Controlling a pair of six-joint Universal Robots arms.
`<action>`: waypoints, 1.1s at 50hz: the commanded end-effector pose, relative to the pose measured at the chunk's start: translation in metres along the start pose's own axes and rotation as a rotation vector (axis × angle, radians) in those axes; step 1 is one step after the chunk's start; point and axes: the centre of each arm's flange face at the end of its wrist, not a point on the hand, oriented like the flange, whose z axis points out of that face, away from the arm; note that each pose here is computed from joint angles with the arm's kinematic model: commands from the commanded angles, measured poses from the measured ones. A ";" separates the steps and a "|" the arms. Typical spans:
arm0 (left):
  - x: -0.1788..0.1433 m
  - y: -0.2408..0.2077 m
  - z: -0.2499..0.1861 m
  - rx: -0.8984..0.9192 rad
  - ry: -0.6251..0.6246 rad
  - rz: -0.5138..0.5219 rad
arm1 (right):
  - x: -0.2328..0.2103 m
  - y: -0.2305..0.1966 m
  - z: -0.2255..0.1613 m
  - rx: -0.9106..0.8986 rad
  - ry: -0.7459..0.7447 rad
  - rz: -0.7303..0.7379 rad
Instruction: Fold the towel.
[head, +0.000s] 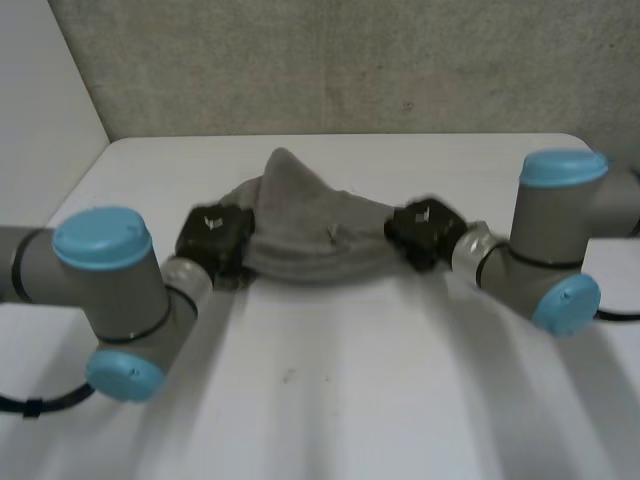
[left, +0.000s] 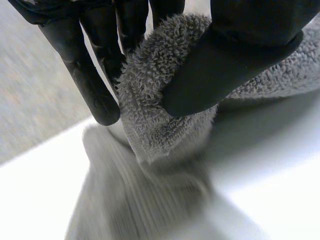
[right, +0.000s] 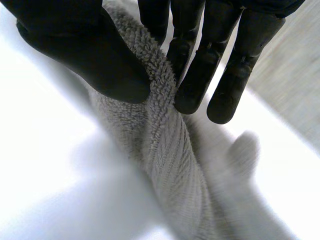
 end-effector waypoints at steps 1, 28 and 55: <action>0.020 0.014 -0.024 -0.066 0.060 0.058 | -0.010 0.021 -0.012 -0.098 -0.030 0.024; 0.039 -0.008 -0.078 -0.017 0.143 0.082 | 0.027 -0.041 -0.104 -0.086 0.098 -0.050; -0.012 -0.007 -0.080 -0.044 -0.008 0.039 | -0.058 -0.050 -0.022 0.078 -0.296 -0.443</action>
